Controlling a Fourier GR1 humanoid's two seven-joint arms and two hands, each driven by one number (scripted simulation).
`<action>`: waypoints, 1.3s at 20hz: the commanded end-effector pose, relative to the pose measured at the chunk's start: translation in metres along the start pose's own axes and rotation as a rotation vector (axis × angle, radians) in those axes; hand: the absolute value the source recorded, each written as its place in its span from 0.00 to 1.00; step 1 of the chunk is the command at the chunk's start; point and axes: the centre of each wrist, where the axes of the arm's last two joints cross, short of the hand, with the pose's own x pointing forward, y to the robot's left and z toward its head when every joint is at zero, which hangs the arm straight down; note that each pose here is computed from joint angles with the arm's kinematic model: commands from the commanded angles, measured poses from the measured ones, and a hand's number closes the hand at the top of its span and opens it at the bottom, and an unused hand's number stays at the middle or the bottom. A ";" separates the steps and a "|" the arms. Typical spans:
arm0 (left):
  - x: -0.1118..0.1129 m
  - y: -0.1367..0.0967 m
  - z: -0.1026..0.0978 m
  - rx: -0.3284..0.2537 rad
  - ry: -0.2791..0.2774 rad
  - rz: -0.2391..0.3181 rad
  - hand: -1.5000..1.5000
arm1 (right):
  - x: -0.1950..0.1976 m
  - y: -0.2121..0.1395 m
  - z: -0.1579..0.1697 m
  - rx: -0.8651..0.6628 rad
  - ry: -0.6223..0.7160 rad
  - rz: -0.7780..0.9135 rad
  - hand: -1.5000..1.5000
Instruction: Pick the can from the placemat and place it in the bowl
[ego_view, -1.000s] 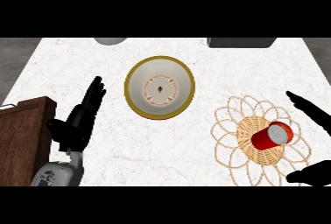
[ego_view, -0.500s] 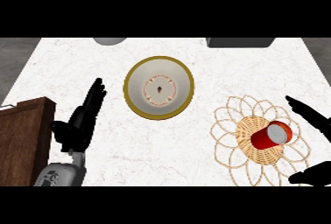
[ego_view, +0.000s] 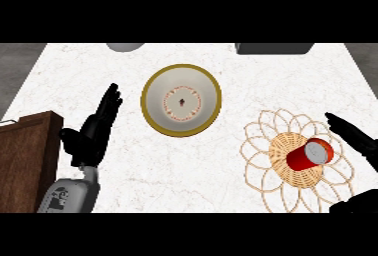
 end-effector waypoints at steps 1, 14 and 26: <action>0.010 0.012 0.018 0.014 0.004 -0.007 0.50 | -0.015 0.016 0.010 0.010 0.019 -0.037 0.00; 0.011 -0.004 0.009 0.002 -0.008 -0.015 0.50 | -0.039 0.026 -0.024 0.017 0.041 -0.086 0.00; 0.012 0.002 0.009 0.010 -0.005 0.001 0.50 | -0.068 0.061 -0.034 -0.005 0.125 0.128 0.00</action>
